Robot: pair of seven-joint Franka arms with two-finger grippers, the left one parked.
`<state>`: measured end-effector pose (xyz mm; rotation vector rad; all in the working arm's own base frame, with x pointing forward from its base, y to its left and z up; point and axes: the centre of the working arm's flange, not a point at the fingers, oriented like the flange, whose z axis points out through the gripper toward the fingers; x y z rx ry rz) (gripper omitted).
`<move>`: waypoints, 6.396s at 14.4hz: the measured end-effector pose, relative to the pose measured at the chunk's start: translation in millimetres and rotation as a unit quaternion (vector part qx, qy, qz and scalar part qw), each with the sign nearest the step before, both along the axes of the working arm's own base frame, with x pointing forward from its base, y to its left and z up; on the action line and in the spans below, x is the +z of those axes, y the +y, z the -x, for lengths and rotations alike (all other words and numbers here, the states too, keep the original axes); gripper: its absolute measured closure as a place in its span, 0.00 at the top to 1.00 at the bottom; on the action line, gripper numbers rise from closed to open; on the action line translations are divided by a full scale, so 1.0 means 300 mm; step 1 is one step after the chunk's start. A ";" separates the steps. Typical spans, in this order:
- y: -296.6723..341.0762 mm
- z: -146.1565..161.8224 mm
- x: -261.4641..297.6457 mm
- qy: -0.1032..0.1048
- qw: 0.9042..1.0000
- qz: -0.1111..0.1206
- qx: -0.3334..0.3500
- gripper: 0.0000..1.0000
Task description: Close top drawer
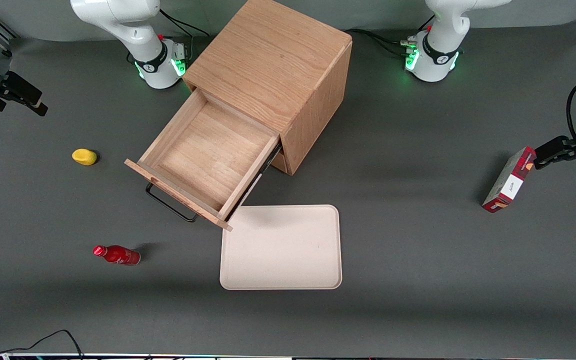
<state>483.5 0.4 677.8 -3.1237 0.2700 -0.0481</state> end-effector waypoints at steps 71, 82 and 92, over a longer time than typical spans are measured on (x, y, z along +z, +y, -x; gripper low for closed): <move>0.467 -0.660 -1.033 0.138 0.879 -0.171 0.424 1.00; 0.502 -0.466 -1.023 0.146 0.888 -0.183 0.395 1.00; 0.636 -0.334 -1.054 0.159 0.899 -0.181 0.365 1.00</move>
